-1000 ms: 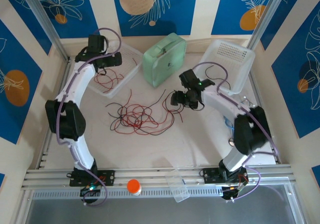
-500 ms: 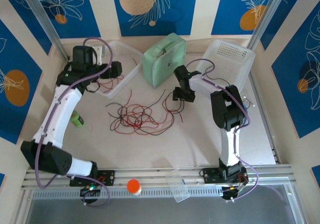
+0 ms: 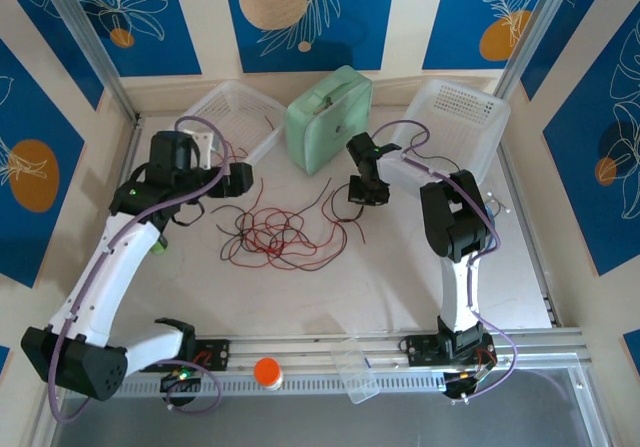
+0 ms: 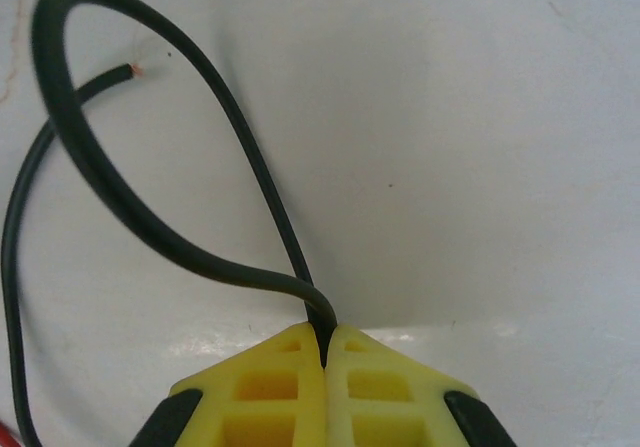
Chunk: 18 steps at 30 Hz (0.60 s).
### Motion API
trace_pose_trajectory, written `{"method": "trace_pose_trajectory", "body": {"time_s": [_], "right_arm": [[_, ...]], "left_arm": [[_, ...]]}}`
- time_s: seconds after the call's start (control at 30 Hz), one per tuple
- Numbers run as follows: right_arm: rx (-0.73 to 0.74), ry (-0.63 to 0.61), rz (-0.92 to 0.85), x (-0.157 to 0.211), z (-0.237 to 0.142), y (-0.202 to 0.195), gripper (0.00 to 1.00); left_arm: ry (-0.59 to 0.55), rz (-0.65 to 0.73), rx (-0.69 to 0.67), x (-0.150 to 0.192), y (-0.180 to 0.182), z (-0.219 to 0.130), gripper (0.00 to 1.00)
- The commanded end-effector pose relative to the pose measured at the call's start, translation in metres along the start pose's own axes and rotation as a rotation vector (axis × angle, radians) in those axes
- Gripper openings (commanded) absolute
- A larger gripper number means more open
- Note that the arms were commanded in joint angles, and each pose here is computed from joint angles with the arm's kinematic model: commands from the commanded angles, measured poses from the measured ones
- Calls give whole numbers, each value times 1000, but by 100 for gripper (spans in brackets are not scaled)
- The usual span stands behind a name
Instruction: Untangle the cables
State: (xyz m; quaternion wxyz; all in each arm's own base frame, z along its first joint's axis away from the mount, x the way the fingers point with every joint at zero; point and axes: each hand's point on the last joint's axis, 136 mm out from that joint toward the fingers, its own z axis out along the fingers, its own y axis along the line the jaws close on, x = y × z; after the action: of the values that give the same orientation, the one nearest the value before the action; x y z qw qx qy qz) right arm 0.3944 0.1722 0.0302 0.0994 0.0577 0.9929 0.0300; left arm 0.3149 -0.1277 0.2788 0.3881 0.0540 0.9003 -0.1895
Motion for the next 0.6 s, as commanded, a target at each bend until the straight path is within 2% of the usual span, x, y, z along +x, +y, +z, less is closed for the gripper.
{"method": "trace_pose_trajectory", "body": {"time_s": [0.0,0.3,0.47,0.57], "right_arm": [[-7,-77,-11,-2,-41,-2,0],[-9,-414,-122,1,-180,-6,0],[12,-549,-214,18,-236,-9,0],[-40,-595,-227,28,-267,-12,0]], "left_arm": [[40,19,33,15,-18,-2,100],[118,88,121,44,-61,25,97],[157,168,264,59,-104,43,94],[173,259,363,73,-138,56,93]]}}
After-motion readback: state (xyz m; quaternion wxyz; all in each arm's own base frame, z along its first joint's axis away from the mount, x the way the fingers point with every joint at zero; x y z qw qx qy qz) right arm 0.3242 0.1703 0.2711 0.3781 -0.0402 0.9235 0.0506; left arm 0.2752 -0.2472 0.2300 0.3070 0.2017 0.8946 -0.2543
